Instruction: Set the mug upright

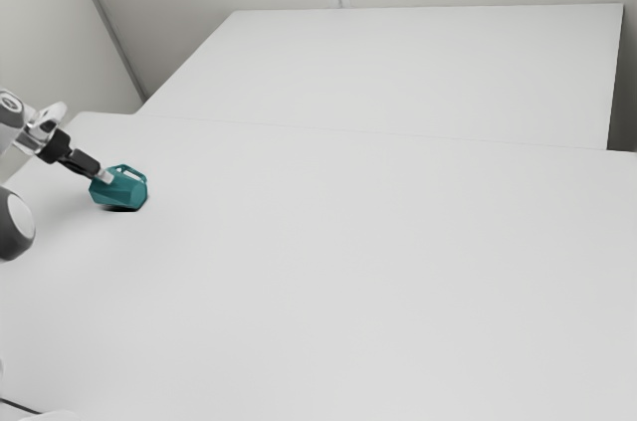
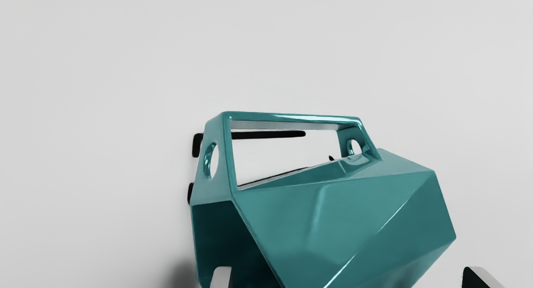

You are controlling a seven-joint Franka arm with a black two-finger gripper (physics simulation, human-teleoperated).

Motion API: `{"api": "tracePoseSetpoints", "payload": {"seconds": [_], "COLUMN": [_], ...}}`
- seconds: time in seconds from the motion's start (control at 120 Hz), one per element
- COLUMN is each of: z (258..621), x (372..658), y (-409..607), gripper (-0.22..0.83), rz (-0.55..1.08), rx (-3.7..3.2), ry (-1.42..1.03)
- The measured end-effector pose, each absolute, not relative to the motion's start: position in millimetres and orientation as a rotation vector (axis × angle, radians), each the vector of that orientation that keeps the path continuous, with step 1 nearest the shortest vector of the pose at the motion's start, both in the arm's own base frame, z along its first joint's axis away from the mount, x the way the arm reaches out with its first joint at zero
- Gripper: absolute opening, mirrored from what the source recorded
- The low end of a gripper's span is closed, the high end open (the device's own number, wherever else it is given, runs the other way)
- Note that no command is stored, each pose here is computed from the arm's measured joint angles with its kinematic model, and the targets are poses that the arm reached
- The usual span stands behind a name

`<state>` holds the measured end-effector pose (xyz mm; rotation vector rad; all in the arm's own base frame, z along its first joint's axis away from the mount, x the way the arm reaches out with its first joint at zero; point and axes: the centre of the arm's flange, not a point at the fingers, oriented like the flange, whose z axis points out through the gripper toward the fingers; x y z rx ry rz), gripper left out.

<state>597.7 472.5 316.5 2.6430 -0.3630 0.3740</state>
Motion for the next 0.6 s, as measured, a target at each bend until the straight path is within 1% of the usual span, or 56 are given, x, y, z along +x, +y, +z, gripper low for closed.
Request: {"api": "tracePoseSetpoints", "payload": {"seconds": [0.217,0.367,0.425,0.6], "z": [300,297,298,299], "x": [586,589,589,589], "y": [474,468,467,464], "gripper": [0.61,0.6,0.53,0.22], "rz": [0.373,0.404,0.413,0.418], "rx": [2.538,2.477,2.465,2.448], "ry": [-0.362,-0.378,-0.382,-0.395]}}
